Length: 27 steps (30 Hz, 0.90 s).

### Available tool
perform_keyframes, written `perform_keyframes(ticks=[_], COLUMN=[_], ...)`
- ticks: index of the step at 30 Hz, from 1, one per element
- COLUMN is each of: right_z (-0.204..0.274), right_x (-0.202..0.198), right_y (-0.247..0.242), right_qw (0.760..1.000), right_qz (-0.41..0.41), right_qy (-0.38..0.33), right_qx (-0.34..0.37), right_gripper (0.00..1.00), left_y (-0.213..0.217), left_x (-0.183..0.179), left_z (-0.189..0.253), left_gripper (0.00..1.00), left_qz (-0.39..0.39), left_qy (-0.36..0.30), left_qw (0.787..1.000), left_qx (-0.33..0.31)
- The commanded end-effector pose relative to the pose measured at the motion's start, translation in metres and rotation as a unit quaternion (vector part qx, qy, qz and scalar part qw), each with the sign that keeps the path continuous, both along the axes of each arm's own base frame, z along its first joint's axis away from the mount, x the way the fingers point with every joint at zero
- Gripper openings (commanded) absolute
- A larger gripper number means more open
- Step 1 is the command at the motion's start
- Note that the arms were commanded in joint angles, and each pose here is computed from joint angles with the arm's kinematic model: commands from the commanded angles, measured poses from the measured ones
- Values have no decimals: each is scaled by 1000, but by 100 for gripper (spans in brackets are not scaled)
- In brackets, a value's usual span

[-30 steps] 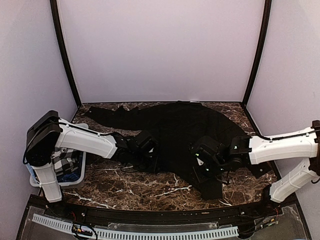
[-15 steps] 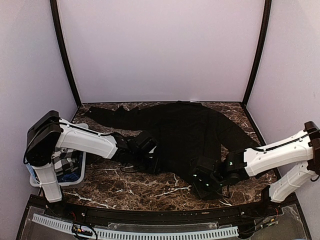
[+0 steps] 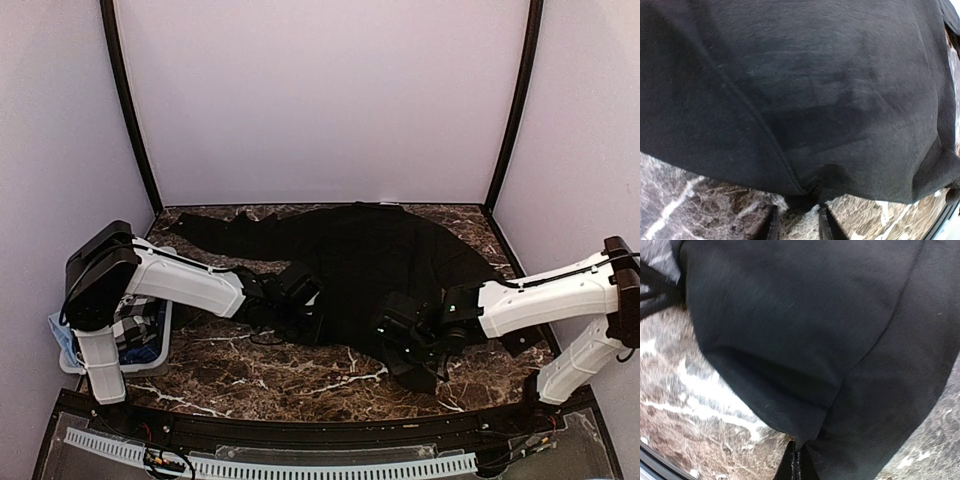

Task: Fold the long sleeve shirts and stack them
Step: Smooth out the flattened shirt at the center of the board.

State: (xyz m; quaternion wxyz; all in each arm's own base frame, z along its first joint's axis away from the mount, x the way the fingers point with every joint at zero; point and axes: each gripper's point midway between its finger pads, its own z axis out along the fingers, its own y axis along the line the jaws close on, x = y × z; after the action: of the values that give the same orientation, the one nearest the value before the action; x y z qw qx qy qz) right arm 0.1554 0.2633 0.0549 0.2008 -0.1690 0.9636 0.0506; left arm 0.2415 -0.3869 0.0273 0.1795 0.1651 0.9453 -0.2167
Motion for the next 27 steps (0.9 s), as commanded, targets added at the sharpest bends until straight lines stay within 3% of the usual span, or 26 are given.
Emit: perform_keyframes(ticks=[1, 5, 16, 22, 27], right_z=[27, 35, 45, 42, 24], right_x=[23, 32, 47, 28, -2], right_y=[0, -3, -15, -13, -16], right_qw=[999, 998, 999, 998, 992], right_qz=[-26, -36, -42, -12, 15], right_qy=[-33, -39, -14, 50, 123], right_qx=[28, 29, 28, 24, 23], right_gripper=[0, 0, 0, 0, 0], left_y=[-5, -2, 59, 99, 115], left_x=[3, 2, -23, -53, -90], left_z=[4, 13, 65, 75, 72], left_gripper=[18, 1, 0, 0, 0], left_qz=[-6, -10, -6, -16, -26], left_qy=[-13, -16, -33, 11, 91], left_qw=[1000, 1000, 998, 995, 991], left_qx=[0, 0, 45, 94, 89])
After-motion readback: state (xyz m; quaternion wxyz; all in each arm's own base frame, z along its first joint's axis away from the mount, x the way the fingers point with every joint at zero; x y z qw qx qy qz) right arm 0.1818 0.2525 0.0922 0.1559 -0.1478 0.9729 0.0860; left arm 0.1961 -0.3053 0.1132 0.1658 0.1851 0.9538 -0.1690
